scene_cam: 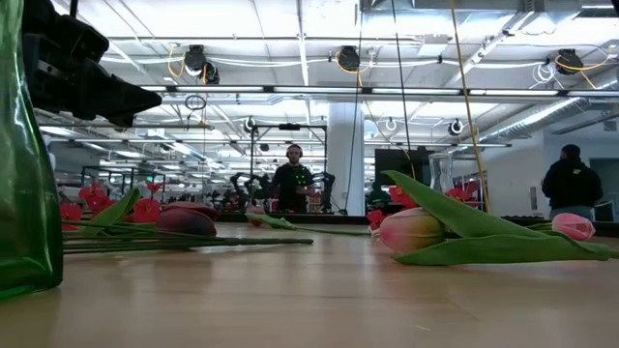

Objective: Sort flowers into vase by color
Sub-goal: Put the white flowers into the green vase

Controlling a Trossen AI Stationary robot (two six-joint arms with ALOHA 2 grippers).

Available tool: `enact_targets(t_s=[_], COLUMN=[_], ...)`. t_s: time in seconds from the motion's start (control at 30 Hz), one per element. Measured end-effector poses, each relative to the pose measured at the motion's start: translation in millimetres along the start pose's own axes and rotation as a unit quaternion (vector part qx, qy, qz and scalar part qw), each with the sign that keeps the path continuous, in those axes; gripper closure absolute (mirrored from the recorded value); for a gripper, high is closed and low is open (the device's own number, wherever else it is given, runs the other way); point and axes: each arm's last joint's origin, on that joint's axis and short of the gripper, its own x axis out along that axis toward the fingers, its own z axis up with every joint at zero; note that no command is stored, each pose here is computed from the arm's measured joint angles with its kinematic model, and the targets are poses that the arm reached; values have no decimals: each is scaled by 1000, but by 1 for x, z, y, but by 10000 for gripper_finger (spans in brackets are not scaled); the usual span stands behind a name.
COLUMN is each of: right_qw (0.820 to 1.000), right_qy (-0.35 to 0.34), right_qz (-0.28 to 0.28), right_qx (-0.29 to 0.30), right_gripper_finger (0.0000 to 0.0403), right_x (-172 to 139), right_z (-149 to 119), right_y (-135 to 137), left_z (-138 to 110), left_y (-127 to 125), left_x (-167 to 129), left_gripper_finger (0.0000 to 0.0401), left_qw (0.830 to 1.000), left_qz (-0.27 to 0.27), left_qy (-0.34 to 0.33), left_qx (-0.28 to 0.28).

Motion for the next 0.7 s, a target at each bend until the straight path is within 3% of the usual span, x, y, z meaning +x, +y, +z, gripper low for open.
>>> enact_targets(t_s=[0.57, 0.7], right_qw=[998, 997], right_qy=[52, 59], right_qz=[-1, -3], right_qx=[29, 51], right_gripper_finger=[398, 382], right_x=[5, 5], right_z=[-60, -68], right_y=[-2, -2], left_z=[0, 0], left_y=[0, 0], left_x=[0, 0], left_gripper_finger=[352, 352], left_qw=[1000, 1000], left_qz=[0, 0], left_qy=[0, 0], left_qx=[0, 0])
